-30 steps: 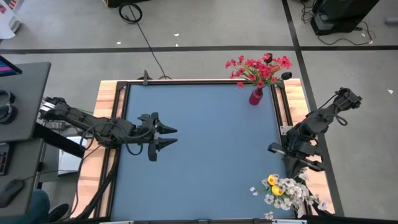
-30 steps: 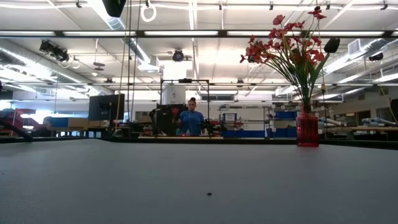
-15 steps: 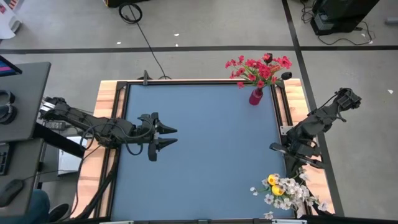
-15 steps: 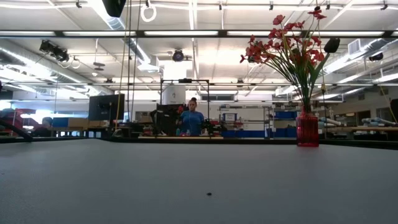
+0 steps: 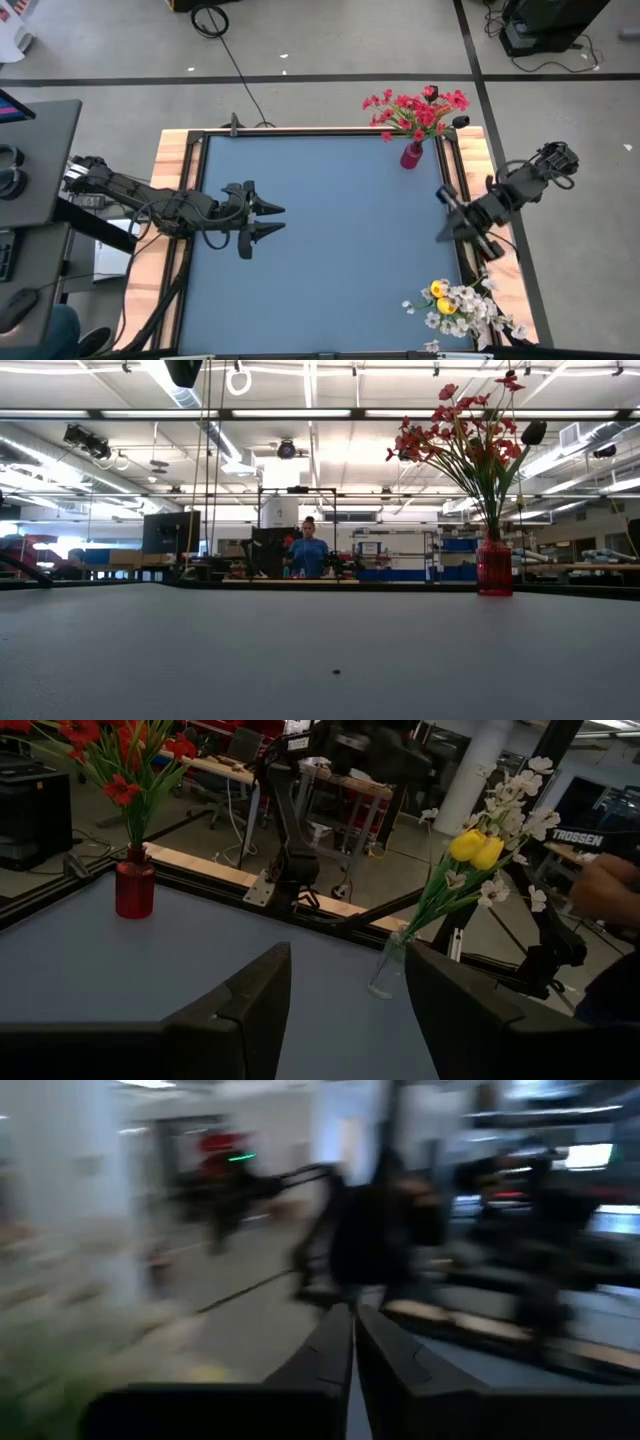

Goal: Sort flowers into vase by color
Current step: Return to home position

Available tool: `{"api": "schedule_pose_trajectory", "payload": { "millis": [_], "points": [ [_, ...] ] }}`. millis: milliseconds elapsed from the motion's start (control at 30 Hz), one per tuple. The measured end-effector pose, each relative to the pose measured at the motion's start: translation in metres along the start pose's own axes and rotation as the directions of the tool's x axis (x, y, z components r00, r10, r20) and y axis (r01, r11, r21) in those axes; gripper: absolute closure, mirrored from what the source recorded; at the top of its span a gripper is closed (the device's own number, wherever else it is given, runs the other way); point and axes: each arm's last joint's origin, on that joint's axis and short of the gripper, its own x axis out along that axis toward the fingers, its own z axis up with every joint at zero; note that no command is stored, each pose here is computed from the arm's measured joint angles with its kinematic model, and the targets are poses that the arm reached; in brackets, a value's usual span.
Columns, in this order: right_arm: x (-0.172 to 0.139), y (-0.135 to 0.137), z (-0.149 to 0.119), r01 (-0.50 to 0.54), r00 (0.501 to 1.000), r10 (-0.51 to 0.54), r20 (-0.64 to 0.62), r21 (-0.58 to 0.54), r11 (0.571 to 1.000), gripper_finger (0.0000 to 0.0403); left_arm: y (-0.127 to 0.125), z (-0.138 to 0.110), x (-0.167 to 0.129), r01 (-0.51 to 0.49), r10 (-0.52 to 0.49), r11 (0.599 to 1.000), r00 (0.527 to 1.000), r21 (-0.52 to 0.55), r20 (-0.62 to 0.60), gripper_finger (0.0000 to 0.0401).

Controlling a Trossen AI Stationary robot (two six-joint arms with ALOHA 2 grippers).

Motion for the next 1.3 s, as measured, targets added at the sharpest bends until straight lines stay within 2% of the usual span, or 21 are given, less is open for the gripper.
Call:
{"api": "schedule_pose_trajectory", "payload": {
  "millis": [133, 333, 500, 567, 667, 900, 1000, 1133, 1233, 1300],
  "points": [
    [-0.002, -0.006, 0.002, 0.175, 0.985, -0.174, 0.017, -0.004, 0.985, 0.0396, 0.0, 0.0, 0.0, 0.0, 0.0, 1.0, 1.0, 0.0, 0.0, 0.0198],
    [-0.004, -0.015, -0.005, 0.302, 0.952, -0.301, -0.054, 0.005, 0.953, 0.0397, 0.0, 0.0, 0.0, 0.0, 0.0, 1.0, 1.0, 0.0, 0.0, 0.0198],
    [-0.007, -0.022, -0.014, 0.421, 0.898, -0.419, -0.135, -0.011, 0.907, 0.0399, 0.0, 0.0, 0.0, 0.0, 0.0, 1.0, 1.0, 0.0, 0.0, 0.0198],
    [-0.007, -0.024, -0.014, 0.461, 0.881, -0.454, -0.133, 0.026, 0.887, 0.04, 0.001, 0.0, 0.0, -0.008, 0.008, 1.0, 1.0, 0.007, 0.003, 0.0198],
    [-0.008, -0.026, -0.012, 0.507, 0.861, -0.495, -0.114, 0.118, 0.854, 0.04, 0.006, 0.004, 0.002, -0.069, 0.067, 0.997, 0.997, 0.046, 0.04, 0.0198],
    [-0.009, -0.027, -0.007, 0.519, 0.851, -0.521, -0.061, 0.247, 0.818, 0.0399, 0.011, 0.006, 0.003, -0.095, 0.093, 0.995, 0.995, 0.044, 0.048, 0.0198],
    [-0.009, -0.027, -0.007, 0.527, 0.849, -0.525, -0.066, 0.199, 0.826, 0.0399, 0.012, 0.007, 0.004, -0.116, 0.111, 0.99, 0.992, 0.076, 0.064, 0.0198],
    [-0.009, -0.027, -0.007, 0.534, 0.846, -0.53, -0.064, 0.107, 0.839, 0.0399, 0.012, 0.008, 0.007, -0.119, 0.114, 0.991, 0.99, 0.056, 0.08, 0.0198],
    [-0.011, -0.029, -0.012, 0.598, 0.796, -0.595, -0.112, 0.0, 0.801, 0.0394, 0.012, 0.008, 0.007, -0.118, 0.114, 0.992, 0.99, 0.04, 0.086, 0.0198],
    [-0.012, -0.03, -0.015, 0.645, 0.759, -0.638, -0.133, 0.017, 0.764, 0.0392, 0.015, 0.008, 0.009, -0.132, 0.128, 0.99, 0.989, 0.054, 0.079, 0.0198]
  ]
}}
